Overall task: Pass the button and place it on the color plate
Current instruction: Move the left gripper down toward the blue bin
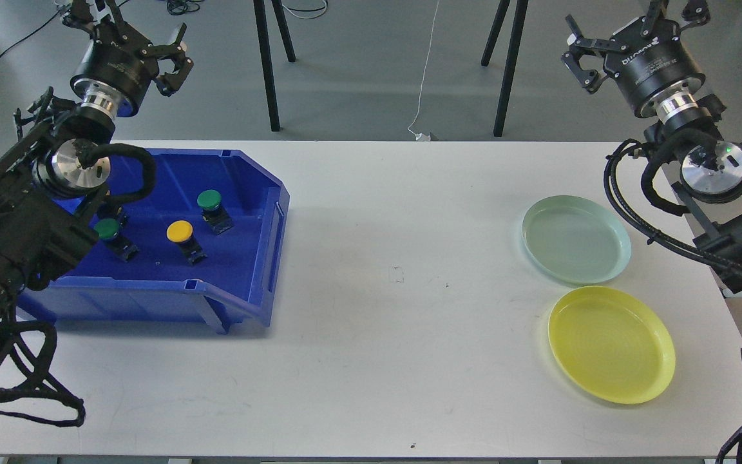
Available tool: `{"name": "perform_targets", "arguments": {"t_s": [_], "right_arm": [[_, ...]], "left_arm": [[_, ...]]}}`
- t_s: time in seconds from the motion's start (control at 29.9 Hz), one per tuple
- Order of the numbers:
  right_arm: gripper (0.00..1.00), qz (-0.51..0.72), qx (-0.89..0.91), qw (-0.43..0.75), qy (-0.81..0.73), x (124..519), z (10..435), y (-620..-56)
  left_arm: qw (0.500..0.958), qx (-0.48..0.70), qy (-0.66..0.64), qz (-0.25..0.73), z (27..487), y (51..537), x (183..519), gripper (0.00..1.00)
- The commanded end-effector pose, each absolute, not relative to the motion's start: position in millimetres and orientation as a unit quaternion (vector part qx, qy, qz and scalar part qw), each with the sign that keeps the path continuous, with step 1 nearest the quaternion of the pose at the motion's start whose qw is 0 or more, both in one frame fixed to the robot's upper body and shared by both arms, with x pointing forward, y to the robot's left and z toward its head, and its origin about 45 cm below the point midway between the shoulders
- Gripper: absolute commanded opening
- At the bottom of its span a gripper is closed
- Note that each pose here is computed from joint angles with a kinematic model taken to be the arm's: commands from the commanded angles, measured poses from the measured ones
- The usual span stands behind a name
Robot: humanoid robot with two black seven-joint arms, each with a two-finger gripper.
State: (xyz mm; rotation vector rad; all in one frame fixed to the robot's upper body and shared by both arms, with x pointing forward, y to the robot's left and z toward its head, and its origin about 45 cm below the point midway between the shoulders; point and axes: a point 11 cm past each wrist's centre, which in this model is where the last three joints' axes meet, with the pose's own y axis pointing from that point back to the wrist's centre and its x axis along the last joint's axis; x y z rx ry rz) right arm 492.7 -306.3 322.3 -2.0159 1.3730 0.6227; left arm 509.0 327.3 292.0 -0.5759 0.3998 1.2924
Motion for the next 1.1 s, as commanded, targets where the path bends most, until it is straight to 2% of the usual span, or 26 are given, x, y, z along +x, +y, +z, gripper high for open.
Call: {"name": "perform_targets", "arguments": {"t_s": [0.0,0.23,0.37,0.53,0.67,0.8,0.94,1.07], "right_arm": [[0.99,0.237,-0.761,0.305,0.521,492.8,321.9,-304.9],[0.99,0.236,-0.763,0.308,0.517,492.0,326.7,-301.2],[0.99,0.229,-0.763,0.305,0.521,489.6,333.6,-305.9],[0.99,0.221,-0.766,0.305,0.521,486.5,338.7,-311.5],[0.99,0.213,-0.764,0.302,0.529,484.8,341.7,-323.5],[0.99,0.213,-0.763,0.301,0.53,484.0,339.9,-325.7],[0.99,0.217,-0.761,0.299,0.533,482.3,334.1,-327.3],[0.99,0.219,-0.759,0.298,0.535,481.0,329.9,-328.7]], "left_arm": [[0.741,-0.263,0.182,0.591,290.2,326.3,508.4,1.0],[0.749,-0.261,0.171,0.584,305.8,329.2,508.0,1.0],[0.795,-0.224,0.129,0.549,344.8,333.1,493.3,0.97],[0.834,-0.123,0.02,0.538,393.6,344.3,463.6,0.96],[0.844,-0.018,-0.093,0.527,417.1,366.7,442.4,0.96],[0.844,0.116,-0.188,0.489,418.3,387.6,420.3,0.95],[0.837,0.231,-0.222,0.443,399.9,412.5,399.6,0.9],[0.803,0.357,-0.276,0.389,371.0,424.2,392.2,0.9]]}}
